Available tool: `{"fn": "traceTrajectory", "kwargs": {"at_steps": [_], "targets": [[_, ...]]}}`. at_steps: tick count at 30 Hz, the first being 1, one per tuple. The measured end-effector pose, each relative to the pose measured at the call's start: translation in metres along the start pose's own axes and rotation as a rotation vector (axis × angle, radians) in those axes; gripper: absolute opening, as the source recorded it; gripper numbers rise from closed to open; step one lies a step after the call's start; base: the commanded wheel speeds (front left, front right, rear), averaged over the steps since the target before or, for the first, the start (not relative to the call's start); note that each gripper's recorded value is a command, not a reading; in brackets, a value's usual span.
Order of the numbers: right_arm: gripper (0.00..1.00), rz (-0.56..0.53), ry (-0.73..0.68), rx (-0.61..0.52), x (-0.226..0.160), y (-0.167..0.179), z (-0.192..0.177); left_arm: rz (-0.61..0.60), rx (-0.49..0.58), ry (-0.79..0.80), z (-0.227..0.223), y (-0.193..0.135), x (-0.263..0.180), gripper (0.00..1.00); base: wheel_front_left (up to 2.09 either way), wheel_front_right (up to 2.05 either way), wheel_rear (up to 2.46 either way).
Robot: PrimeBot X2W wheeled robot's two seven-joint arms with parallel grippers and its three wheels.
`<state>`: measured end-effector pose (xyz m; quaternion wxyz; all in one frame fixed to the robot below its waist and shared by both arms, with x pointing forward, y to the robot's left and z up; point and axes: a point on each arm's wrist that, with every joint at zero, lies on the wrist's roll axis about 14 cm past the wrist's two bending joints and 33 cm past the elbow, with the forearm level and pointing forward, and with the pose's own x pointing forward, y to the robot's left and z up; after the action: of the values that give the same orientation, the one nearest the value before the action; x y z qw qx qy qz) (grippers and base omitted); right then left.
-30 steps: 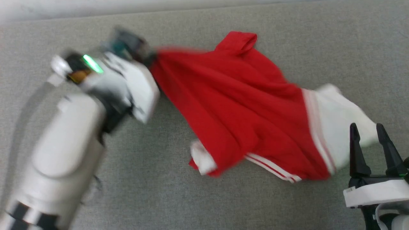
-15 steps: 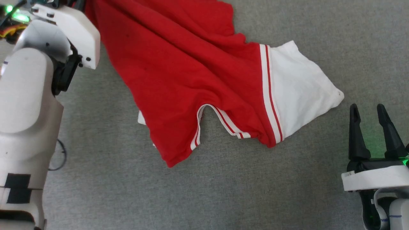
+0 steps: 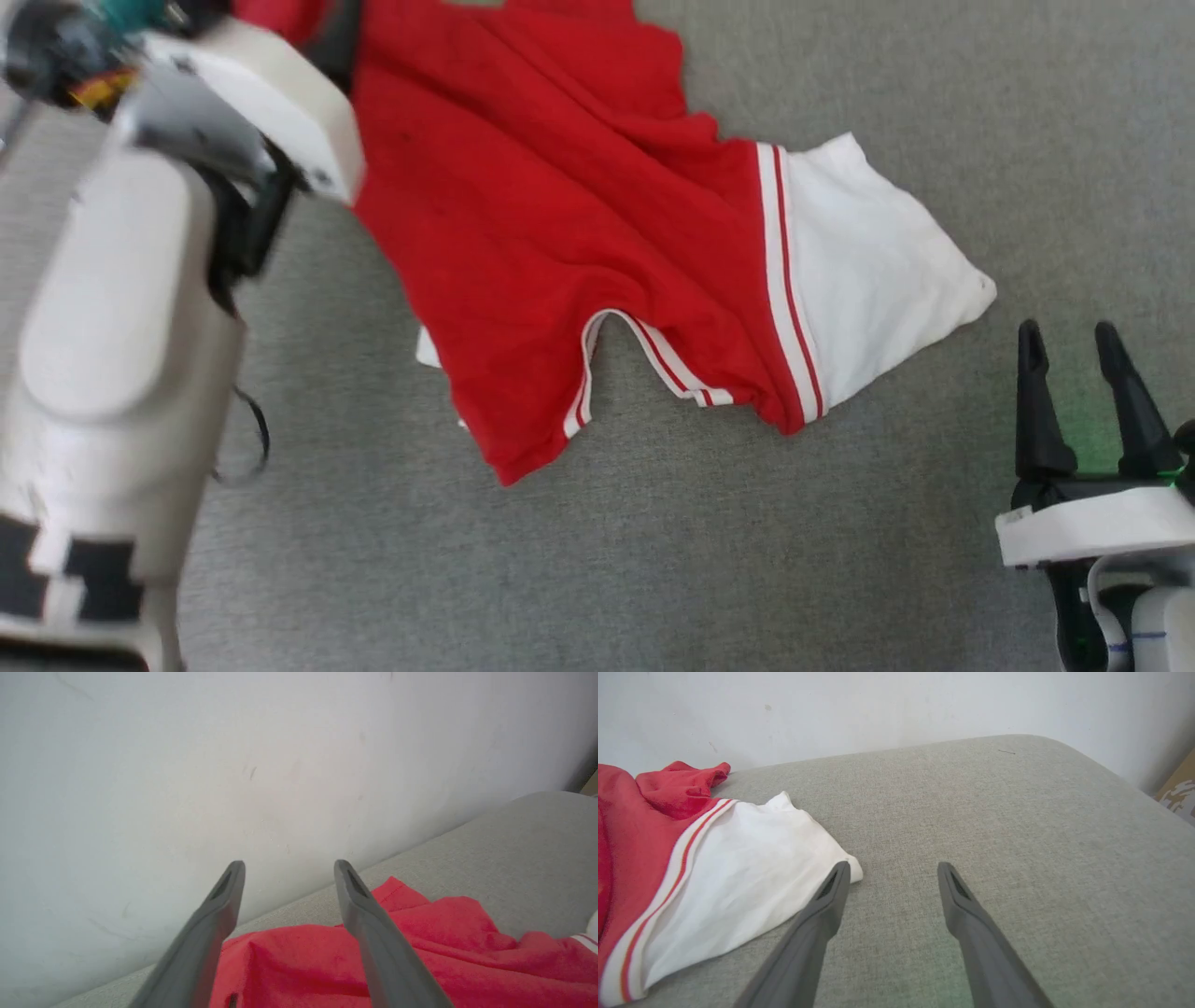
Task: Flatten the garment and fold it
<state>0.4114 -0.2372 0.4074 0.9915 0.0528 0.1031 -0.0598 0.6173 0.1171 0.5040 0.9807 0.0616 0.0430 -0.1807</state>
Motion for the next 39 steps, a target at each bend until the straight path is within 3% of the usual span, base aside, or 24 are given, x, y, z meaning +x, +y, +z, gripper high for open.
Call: {"fn": "traceTrajectory", "kwargs": {"at_steps": [8,12,16,22,27,28,29,35,39], "targets": [[1.0,0.039,-0.029,0.024,-0.018,0.012,0.017,-0.127,-0.029,0.065,0.016,-0.064,-0.073,1.0,0.0,0.0,0.0],[1.0,0.067,-0.06,0.04,-0.025,0.021,0.029,-0.224,-0.057,0.19,-0.01,-0.117,-0.123,1.0,0.0,0.0,0.0],[1.0,0.08,-0.063,0.042,-0.025,0.025,0.031,-0.299,-0.025,0.311,-0.045,-0.15,-0.155,1.0,0.0,0.0,0.0],[1.0,0.082,-0.054,0.042,-0.025,0.026,0.03,-0.312,0.035,0.476,-0.099,-0.159,-0.179,1.0,0.0,0.0,0.0],[1.0,0.082,-0.053,0.042,-0.025,0.026,0.03,-0.283,0.076,0.494,-0.113,-0.153,-0.179,1.0,0.0,0.0,0.0],[1.0,0.083,-0.054,0.042,-0.025,0.026,0.03,-0.278,0.08,0.483,-0.113,-0.152,-0.177,0.39,0.0,0.0,0.0],[1.0,0.083,-0.055,0.042,-0.025,0.026,0.031,-0.267,0.072,0.468,-0.111,-0.151,-0.174,0.0,0.0,0.0,0.0],[1.0,0.086,-0.07,0.042,-0.028,0.027,0.038,-0.217,0.016,0.315,-0.073,-0.145,-0.16,0.0,0.0,0.0,0.0],[1.0,0.095,-0.077,0.044,-0.033,0.029,0.042,-0.274,0.028,0.148,-0.018,-0.162,-0.151,0.0,0.0,0.0,0.0]]}}
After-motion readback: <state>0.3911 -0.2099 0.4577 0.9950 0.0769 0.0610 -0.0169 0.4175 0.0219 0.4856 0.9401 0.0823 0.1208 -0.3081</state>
